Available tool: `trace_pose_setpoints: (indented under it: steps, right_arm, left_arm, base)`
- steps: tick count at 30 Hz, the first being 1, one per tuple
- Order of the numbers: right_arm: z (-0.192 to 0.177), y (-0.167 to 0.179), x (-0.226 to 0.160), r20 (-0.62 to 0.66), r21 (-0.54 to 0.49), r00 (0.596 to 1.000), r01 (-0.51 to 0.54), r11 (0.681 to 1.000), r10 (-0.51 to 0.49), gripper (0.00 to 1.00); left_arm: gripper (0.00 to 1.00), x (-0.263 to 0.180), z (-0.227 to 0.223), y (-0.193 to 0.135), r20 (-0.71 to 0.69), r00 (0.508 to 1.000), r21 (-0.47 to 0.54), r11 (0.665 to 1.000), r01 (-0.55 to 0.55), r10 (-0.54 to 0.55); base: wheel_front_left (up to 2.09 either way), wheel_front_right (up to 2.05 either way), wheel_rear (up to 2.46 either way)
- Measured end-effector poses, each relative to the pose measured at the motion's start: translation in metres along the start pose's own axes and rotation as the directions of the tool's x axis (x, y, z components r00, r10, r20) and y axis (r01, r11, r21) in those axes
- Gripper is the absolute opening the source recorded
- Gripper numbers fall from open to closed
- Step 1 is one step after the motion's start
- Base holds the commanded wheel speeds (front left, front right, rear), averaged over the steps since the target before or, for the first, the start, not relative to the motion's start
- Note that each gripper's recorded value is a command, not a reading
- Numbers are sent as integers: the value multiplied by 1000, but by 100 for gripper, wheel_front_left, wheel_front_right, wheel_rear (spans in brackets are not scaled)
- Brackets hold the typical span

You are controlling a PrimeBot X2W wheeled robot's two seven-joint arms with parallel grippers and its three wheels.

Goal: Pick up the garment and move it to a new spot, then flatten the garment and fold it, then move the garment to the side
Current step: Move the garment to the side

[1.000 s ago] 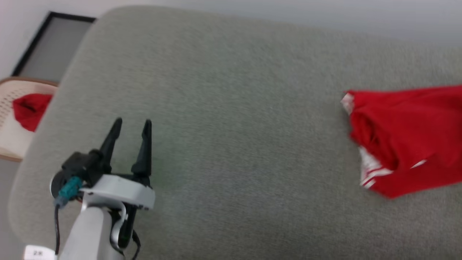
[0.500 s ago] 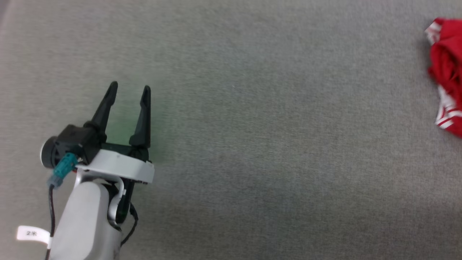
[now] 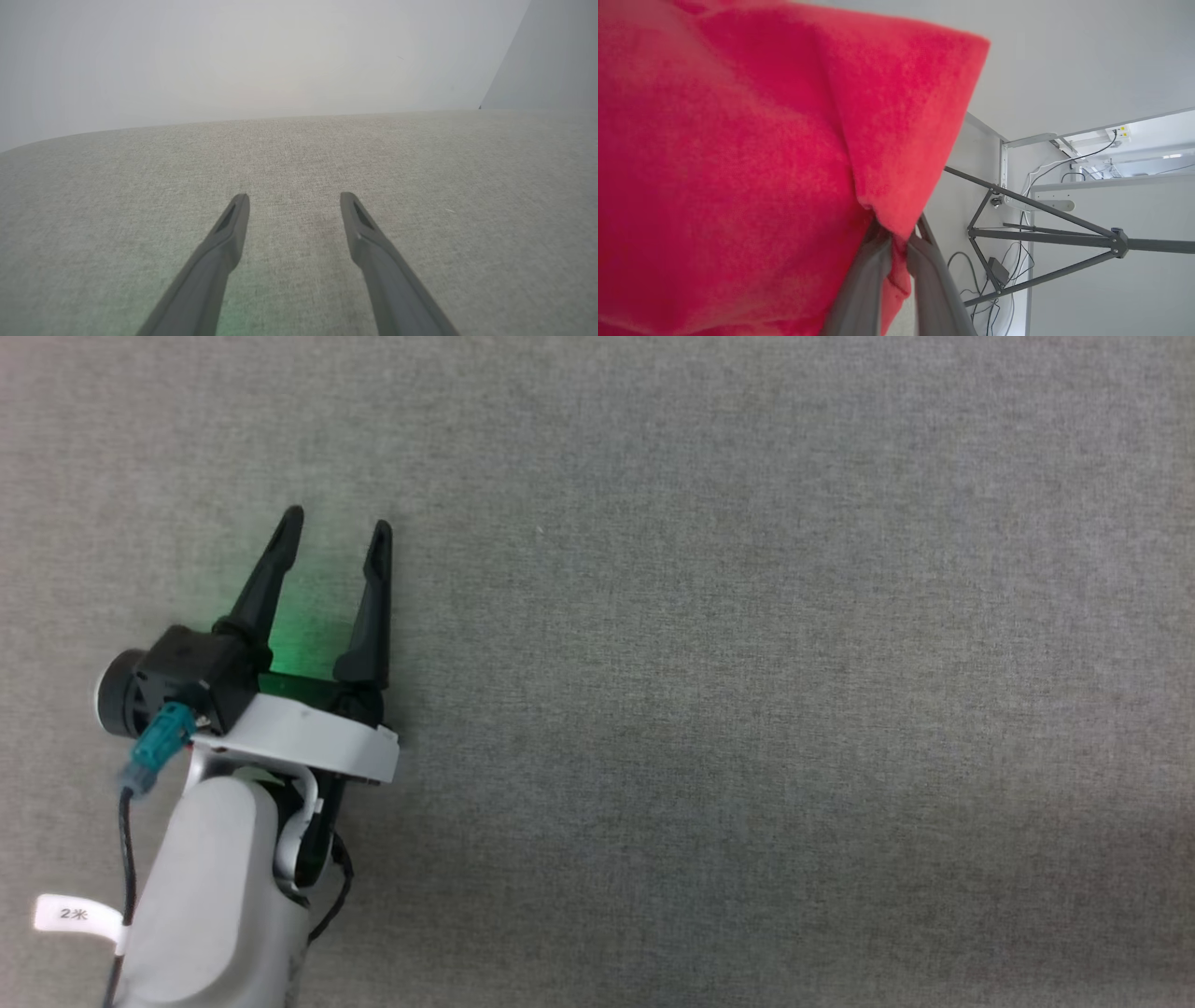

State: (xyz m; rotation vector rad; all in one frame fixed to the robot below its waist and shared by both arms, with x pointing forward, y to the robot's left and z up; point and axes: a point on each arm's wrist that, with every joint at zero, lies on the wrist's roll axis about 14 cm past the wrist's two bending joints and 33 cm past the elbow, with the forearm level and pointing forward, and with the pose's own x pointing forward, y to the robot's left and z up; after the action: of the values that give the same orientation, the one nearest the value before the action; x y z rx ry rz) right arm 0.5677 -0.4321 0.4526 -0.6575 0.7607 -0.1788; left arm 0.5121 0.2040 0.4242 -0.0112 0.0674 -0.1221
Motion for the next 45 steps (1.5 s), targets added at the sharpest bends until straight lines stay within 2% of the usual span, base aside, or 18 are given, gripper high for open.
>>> trace_pose_setpoints:
  steps: [7,8,9,10,11,12,21,27,31,37,43,45]
  right_arm:
    - [-13,2,12,-21,10,999,26,1000,-25,0]
    - [-15,3,13,-27,12,999,27,1000,-26,11]
    - [-15,4,14,-23,12,999,27,1000,-27,38]
    - [-15,5,14,-22,10,999,30,1000,-30,57]
    - [-15,5,15,-20,8,999,33,999,-33,92]
    - [-15,5,15,-21,5,999,34,999,-34,100]
    - [-2,5,3,47,4,998,40,999,-40,100]
    - [23,-1,-19,162,48,986,39,998,-46,100]
    - [38,4,-39,268,72,963,9,997,-28,100]
    - [57,23,-80,453,127,892,-70,989,5,100]
    - [70,38,-133,649,214,761,-153,965,-23,100]
    - [65,49,-148,679,222,734,-179,958,-20,100]
  left_arm:
    - [100,4,-8,-4,-14,1000,1,1000,16,-16]
    - [100,4,-8,-5,-15,1000,2,1000,18,-18]
    - [100,4,-8,-6,-15,1000,3,1000,21,-21]
    - [100,4,-8,-6,-15,1000,3,1000,22,-22]
    - [100,4,-7,-7,-15,1000,4,1000,24,-24]
    - [100,4,-7,-7,-15,1000,4,1000,26,-26]
    - [100,-3,6,-13,0,999,4,999,38,-38]
    - [100,-17,16,-14,7,999,-1,999,32,-32]
    - [100,-30,23,-13,10,1000,-5,1000,23,-23]
    - [100,-58,30,-6,7,1000,-20,1000,-12,12]
    - [100,-89,40,3,21,999,-20,999,-49,50]
    - [100,-99,44,6,29,998,-18,998,-59,60]
  base:
    - [0,0,0]
    - [0,0,0]
    - [0,0,0]
    - [0,0,0]
    - [0,0,0]
    - [0,0,0]
    - [0,0,0]
    - [0,0,0]
    - [0,0,0]
    - [0,0,0]
    - [0,0,0]
    - [0,0,0]
